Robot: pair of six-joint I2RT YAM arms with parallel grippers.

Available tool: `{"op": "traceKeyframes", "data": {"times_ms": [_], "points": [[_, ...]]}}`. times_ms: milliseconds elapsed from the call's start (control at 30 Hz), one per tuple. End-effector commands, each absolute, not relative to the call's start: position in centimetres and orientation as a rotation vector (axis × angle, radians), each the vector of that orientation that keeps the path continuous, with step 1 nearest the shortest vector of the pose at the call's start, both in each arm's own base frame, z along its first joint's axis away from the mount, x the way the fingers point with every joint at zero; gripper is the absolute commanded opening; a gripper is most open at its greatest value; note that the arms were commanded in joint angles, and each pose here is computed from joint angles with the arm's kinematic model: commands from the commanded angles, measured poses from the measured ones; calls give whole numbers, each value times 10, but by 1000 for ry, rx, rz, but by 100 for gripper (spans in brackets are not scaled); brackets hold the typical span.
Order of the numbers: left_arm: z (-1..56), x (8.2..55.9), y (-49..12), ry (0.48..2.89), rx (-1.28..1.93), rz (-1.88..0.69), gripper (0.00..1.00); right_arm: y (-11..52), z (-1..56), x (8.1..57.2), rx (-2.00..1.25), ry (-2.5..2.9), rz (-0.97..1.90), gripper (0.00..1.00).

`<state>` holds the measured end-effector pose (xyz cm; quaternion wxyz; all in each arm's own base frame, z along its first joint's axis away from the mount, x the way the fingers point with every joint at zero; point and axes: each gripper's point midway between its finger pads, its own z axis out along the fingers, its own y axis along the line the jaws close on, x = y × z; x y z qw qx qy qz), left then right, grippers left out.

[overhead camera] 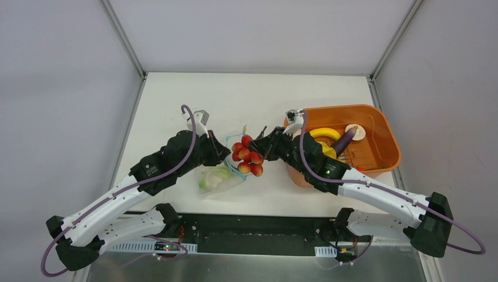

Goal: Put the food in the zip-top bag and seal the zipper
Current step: Place the fake fruit in the zipper food storage bag.

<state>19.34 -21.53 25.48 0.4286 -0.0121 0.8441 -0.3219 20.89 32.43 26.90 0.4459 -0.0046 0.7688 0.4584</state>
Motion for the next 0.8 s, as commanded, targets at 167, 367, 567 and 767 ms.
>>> {"op": "traceKeyframes", "data": {"times_ms": [167, 367, 567, 767], "points": [[272, 201, -216, 2040, -73, -841, 0, 341, 286, 195, -205, 1805, 1210, 0], [272, 200, -223, 2056, -50, -860, 0, 361, 290, 174, -454, 1782, 1274, 0], [276, 198, -228, 2063, -18, -880, 0, 359, 293, 197, -362, 1720, 1196, 0], [280, 191, -239, 2075, 33, -941, 0, 347, 315, 234, -111, 1617, 1120, 0]]}}
